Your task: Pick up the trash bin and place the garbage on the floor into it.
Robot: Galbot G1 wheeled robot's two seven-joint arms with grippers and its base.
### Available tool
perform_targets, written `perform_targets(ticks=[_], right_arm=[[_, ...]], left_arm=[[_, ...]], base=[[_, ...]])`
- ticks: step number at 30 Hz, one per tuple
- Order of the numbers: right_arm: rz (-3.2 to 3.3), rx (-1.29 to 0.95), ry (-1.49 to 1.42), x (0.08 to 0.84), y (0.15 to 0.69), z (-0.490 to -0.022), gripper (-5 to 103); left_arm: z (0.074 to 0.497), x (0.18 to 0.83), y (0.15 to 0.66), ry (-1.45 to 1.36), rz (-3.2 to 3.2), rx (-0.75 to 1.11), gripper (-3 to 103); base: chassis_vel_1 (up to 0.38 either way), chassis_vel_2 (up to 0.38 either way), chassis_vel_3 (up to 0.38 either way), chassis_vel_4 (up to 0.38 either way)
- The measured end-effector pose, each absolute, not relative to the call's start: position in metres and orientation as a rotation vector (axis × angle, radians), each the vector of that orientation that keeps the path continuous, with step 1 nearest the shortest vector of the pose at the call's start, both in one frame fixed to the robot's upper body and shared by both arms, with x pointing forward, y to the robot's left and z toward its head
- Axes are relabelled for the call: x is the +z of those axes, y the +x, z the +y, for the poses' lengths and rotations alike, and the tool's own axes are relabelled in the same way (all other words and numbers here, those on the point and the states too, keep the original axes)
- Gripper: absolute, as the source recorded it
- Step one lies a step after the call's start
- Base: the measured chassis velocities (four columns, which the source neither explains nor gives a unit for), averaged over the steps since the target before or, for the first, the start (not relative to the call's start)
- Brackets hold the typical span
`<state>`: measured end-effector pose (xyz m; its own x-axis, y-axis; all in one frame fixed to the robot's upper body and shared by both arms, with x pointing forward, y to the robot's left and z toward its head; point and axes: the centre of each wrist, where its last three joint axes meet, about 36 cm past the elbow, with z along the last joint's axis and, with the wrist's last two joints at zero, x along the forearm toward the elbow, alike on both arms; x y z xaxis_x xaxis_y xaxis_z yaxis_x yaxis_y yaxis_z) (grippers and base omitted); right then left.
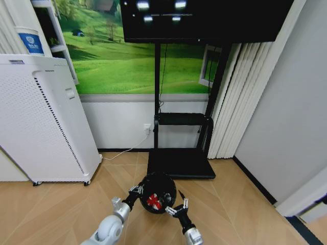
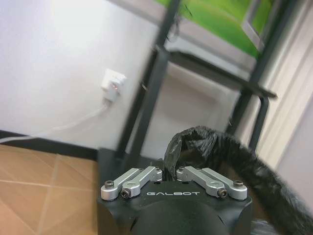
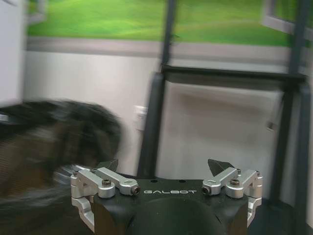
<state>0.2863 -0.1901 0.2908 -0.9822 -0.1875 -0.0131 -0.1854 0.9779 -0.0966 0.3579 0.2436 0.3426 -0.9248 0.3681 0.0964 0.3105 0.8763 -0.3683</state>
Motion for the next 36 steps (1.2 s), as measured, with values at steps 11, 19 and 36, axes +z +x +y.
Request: perform_targets(ticks=[11, 19, 36], right_arm=[[3.087, 0.075, 0.135, 0.314, 0.326, -0.216, 100], [3.116, 0.009, 0.278, 0.303, 0.33, -0.234, 100], [3.192, 0.146, 0.73, 0.293, 0.351, -0.284, 100]], left_arm=[[0.298, 0.377, 0.309, -0.082, -2.993, 0.502, 7], [0.317, 0.404, 0.238, 0.323, -2.971, 0.514, 7], [0.387, 0.402, 0.146, 1.165, -2.623, 0.412, 7]], base=[[0.0, 0.0, 0.0, 0.0], [0.0, 0.0, 0.0, 0.0], [0.0, 0.0, 0.0, 0.0]])
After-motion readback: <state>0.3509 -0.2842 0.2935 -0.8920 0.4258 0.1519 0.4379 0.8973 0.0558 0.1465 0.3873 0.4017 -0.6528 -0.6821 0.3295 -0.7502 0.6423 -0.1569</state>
